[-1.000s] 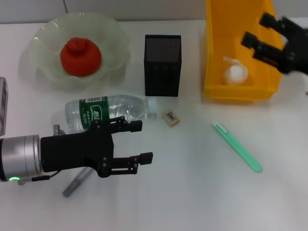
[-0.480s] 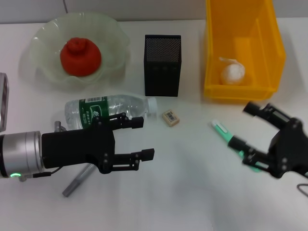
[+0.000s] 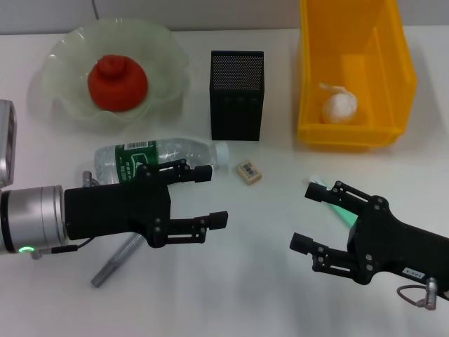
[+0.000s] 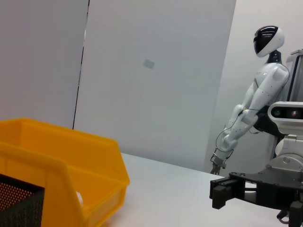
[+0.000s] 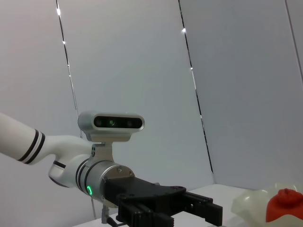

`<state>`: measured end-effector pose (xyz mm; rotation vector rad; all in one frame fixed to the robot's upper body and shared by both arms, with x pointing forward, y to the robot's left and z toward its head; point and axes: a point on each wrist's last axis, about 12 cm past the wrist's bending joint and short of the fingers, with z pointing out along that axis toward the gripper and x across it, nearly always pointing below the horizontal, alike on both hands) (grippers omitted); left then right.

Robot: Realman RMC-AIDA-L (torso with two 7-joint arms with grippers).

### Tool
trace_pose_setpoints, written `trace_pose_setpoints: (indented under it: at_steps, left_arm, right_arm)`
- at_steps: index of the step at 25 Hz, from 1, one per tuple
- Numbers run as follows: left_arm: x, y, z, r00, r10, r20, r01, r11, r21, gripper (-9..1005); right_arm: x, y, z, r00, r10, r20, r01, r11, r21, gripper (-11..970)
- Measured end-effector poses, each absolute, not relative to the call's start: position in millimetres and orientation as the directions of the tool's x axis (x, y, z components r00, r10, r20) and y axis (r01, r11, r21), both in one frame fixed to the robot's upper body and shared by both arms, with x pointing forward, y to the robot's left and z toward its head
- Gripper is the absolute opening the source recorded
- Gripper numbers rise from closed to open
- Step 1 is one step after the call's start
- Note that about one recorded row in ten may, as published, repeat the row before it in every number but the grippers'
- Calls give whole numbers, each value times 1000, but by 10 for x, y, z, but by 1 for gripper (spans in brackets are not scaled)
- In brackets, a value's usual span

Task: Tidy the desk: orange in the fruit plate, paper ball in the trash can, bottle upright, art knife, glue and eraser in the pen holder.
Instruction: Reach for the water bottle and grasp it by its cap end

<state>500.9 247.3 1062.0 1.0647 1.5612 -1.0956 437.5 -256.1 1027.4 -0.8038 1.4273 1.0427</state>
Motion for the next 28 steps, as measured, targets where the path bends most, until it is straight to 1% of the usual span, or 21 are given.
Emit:
trace_pose_setpoints:
  at_steps: [16, 26, 28]
  left_arm:
    - [5037, 2462, 10634, -195, 143, -970, 960, 228, -160, 799]
    - [5155, 2401, 10707, -183, 151, -971, 964, 222, -147, 799]
    - [5234, 2365, 10749, -202, 153, -967, 960, 228, -165, 799]
  right_arm:
    - [4377, -2547, 10221, -149, 67, -987, -904, 395, 163, 817]
    - [4347, -2553, 10181, -169, 62, -984, -894, 410, 180, 818]
    - [4350, -2554, 10169, -174, 57, -983, -891, 416, 181, 818]
